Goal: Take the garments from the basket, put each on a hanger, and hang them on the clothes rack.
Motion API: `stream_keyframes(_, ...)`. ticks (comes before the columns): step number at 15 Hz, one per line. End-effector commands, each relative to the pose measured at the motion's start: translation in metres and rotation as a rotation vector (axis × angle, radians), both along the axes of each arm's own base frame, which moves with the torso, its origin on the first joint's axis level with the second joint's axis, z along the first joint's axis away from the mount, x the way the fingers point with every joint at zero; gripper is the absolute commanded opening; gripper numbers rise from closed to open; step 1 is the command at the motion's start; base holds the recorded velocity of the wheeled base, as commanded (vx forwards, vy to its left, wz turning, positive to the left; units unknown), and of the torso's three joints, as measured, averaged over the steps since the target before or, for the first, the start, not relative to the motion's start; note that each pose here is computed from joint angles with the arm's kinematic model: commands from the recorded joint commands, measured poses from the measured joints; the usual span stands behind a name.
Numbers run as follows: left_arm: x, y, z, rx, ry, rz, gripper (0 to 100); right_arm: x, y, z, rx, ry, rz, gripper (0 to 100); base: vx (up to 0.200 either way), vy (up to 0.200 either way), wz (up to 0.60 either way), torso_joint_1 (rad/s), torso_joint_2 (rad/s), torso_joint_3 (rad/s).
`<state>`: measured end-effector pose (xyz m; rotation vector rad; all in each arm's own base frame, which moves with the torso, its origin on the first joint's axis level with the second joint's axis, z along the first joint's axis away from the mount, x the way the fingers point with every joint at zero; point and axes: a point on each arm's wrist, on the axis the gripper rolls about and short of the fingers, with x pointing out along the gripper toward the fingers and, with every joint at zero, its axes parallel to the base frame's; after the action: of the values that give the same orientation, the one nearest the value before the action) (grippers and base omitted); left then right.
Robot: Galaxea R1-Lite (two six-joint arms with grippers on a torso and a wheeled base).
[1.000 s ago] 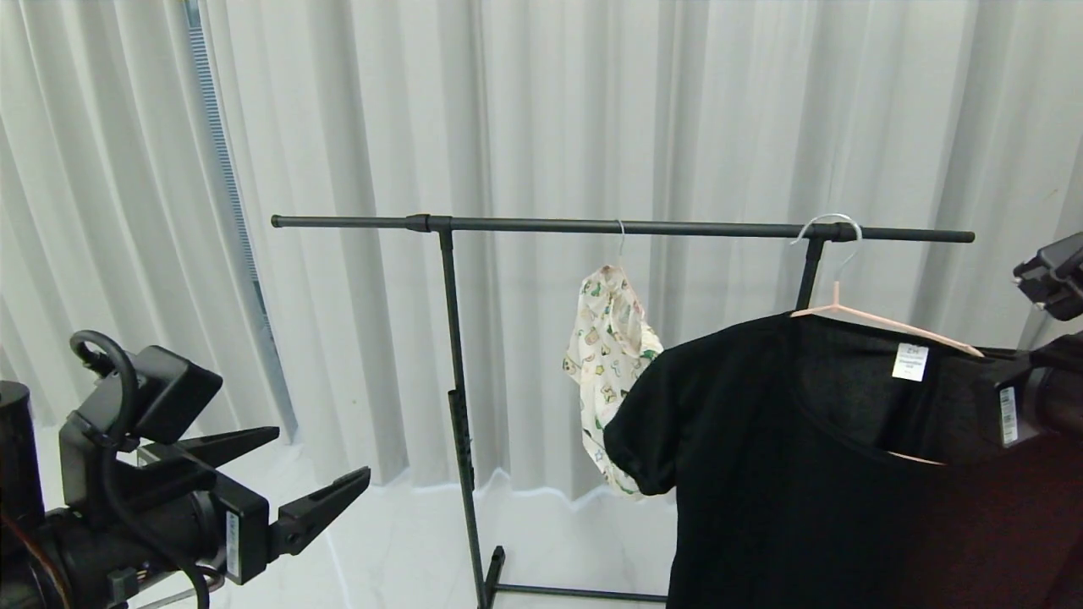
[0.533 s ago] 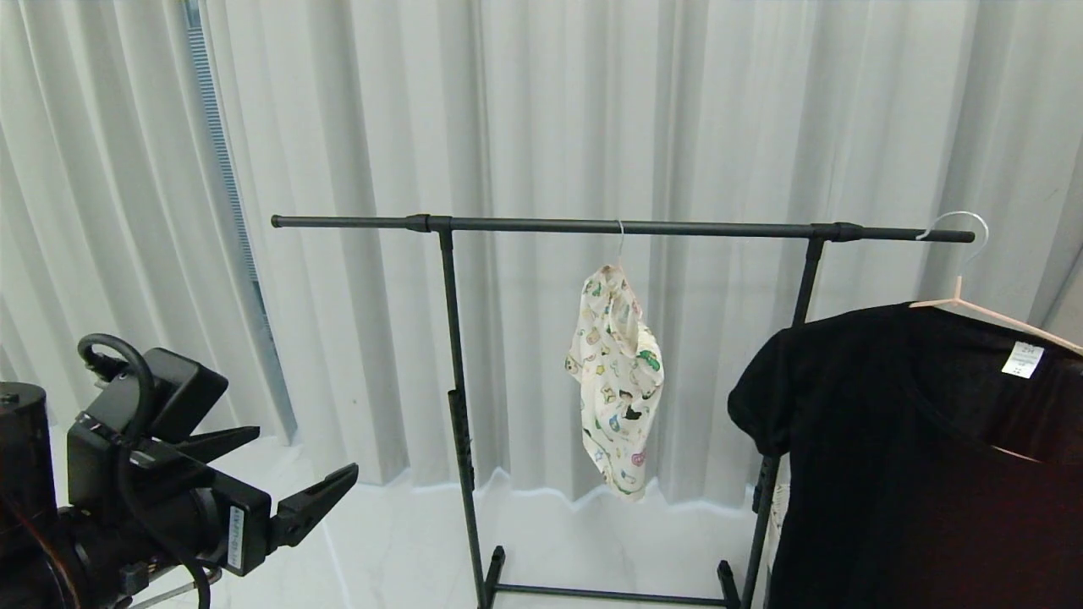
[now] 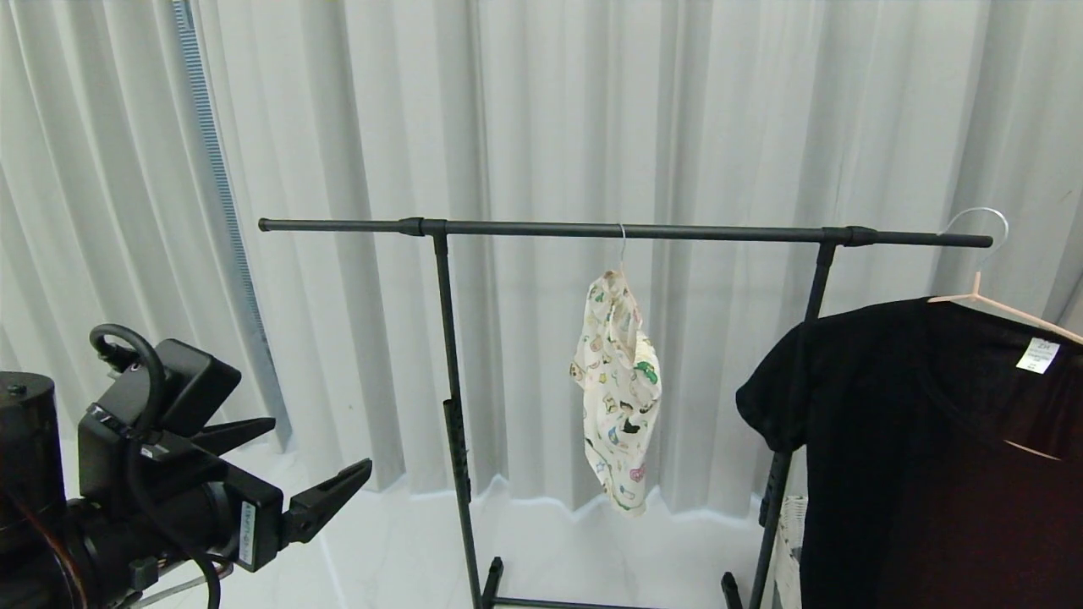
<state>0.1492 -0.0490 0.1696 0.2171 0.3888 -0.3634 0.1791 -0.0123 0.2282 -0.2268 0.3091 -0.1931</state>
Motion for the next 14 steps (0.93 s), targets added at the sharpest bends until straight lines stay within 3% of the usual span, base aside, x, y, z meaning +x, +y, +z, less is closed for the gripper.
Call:
stream_keyframes(1,0.003,-0.002,0.002,-0.002,-0.004,-0.008,100,0.001,0.000,-0.001,0.002,0.005,0.000,0,0.200,0.000,0.00,0.017,0.01,0.002)
stream_keyframes(9,0.003,-0.010,0.002,0.000,-0.001,-0.051,100,0.003,0.001,-0.003,0.005,0.015,0.008,0,0.200,0.000,0.00,0.003,0.00,0.002)
stream_keyframes(14,0.012,-0.013,0.004,0.004,0.007,-0.052,100,0.009,0.013,-0.012,0.020,-0.007,0.063,0,0.200,0.000,0.00,0.003,0.00,0.000)
